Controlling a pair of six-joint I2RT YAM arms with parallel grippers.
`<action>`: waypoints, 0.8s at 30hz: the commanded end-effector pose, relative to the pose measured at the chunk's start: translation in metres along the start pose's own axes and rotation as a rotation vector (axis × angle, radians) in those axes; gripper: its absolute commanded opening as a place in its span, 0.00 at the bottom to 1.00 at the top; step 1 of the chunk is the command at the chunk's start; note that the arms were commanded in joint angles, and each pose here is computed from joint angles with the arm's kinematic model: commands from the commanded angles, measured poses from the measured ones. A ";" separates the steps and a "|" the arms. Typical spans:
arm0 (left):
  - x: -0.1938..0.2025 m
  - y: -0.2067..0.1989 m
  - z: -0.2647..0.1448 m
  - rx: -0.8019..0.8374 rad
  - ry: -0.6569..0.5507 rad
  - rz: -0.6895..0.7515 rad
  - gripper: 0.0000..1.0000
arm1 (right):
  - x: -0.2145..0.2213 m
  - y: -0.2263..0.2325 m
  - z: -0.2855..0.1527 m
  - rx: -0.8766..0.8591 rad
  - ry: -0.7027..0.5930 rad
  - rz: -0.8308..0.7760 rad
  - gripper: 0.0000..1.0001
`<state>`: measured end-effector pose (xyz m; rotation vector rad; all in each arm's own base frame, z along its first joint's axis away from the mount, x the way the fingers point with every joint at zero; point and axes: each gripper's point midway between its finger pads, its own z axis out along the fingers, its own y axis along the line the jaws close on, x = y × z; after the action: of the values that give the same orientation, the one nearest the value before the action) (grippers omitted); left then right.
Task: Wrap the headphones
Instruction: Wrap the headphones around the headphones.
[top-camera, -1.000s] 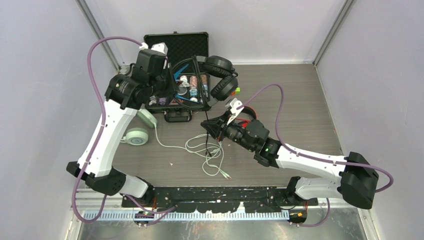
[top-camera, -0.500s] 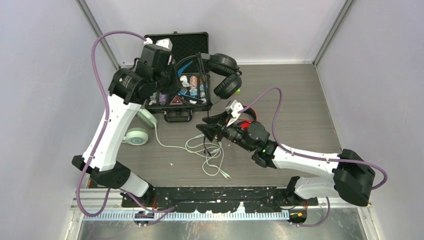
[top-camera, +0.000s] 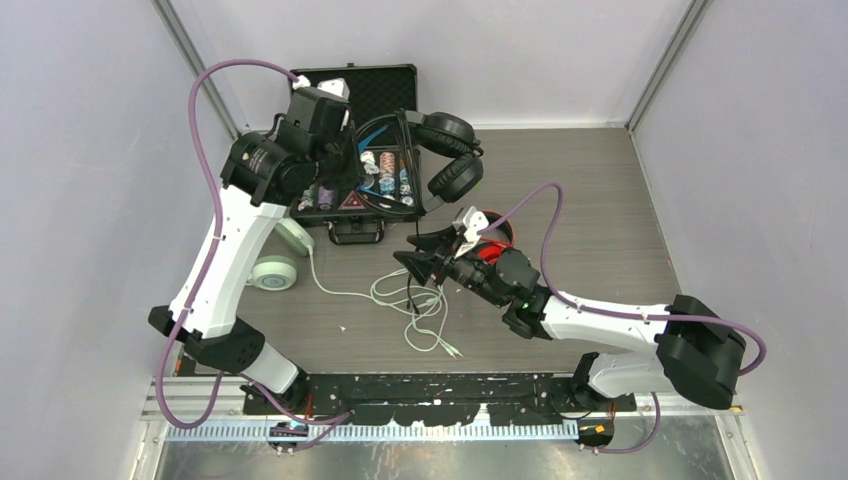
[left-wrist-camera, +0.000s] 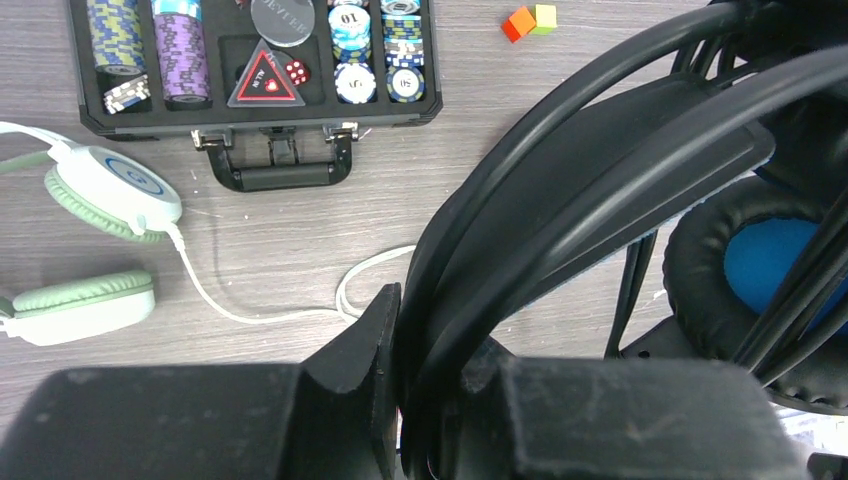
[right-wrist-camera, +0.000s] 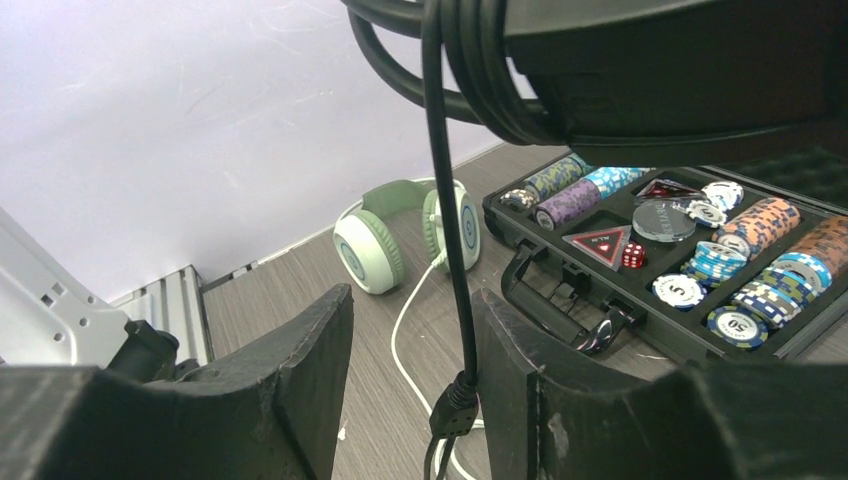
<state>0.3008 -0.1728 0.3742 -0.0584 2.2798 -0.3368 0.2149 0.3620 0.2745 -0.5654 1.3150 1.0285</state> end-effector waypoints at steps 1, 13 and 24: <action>-0.055 -0.036 -0.035 0.181 -0.210 -0.134 0.00 | 0.028 -0.016 -0.009 0.083 0.110 -0.005 0.52; -0.046 -0.031 -0.028 0.160 -0.197 -0.110 0.00 | -0.006 -0.017 -0.008 0.110 0.067 -0.038 0.52; -0.055 -0.042 -0.039 0.212 -0.204 -0.127 0.00 | 0.052 -0.023 -0.009 0.086 0.134 -0.045 0.50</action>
<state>0.3082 -0.1841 0.3939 -0.0863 2.2012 -0.4221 0.2262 0.3552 0.2187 -0.6013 1.4986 0.8962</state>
